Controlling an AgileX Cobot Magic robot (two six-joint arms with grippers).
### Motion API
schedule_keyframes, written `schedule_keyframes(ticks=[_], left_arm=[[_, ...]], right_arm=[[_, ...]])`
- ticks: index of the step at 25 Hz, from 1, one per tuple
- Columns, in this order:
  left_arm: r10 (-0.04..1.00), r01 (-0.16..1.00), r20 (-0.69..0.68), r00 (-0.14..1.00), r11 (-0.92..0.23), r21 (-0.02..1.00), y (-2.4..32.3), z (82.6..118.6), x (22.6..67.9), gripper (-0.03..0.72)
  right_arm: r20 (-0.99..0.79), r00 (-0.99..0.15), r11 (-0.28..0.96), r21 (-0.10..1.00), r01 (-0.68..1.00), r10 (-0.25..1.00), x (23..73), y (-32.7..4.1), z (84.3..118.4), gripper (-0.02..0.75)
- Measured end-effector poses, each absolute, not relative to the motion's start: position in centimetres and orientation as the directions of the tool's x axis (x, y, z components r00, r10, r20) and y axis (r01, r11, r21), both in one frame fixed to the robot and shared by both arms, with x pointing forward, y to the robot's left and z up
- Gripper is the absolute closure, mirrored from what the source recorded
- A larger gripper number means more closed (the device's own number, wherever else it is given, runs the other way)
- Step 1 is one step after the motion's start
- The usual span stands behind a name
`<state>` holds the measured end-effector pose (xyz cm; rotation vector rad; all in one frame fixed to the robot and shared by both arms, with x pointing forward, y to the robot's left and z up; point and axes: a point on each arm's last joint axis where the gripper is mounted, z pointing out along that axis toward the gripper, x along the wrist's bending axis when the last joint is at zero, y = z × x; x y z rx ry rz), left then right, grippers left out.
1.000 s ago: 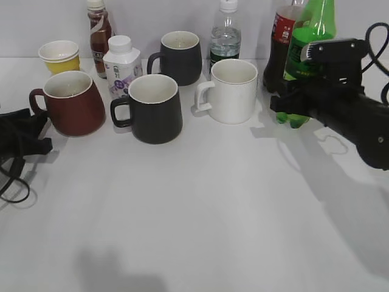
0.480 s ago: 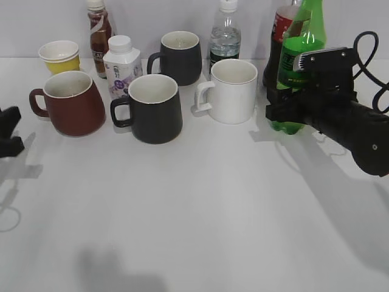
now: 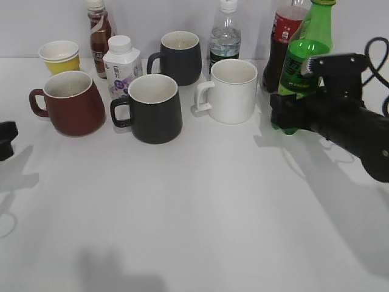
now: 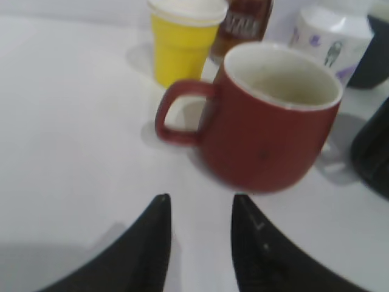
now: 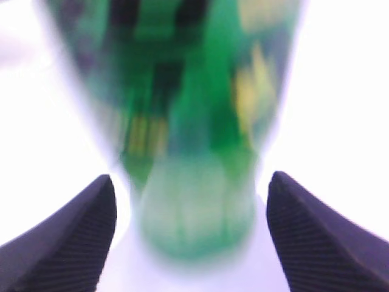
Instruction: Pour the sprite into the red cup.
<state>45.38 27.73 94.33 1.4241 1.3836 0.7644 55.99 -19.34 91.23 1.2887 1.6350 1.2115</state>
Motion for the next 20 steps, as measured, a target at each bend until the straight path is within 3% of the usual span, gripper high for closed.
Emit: schedule_keyframes(ticks=[5,10,16,20], left_arm=[[0.978,0.506,-0.189,0.088,0.119,0.854,27.8,94.8,44.6,0.420],[0.985,0.618,-0.124,0.120,0.023,0.786,25.9,97.4,44.6,0.420],[0.991,0.782,-0.011,0.136,-0.100,0.615,24.0,101.6,43.3,0.420],[0.995,0.886,0.069,0.069,-0.093,0.454,25.0,104.5,41.1,0.420]], right_arm=[[0.020,-0.241,0.062,0.944,0.325,0.970,53.9,-20.1,91.5,0.163],[0.054,-0.243,0.058,0.901,0.430,0.968,51.3,-20.8,91.9,0.162],[0.077,-0.249,0.107,0.753,0.649,0.965,48.7,-21.2,93.1,0.162],[0.076,-0.251,0.154,0.607,0.779,0.965,47.2,-21.6,95.5,0.164]])
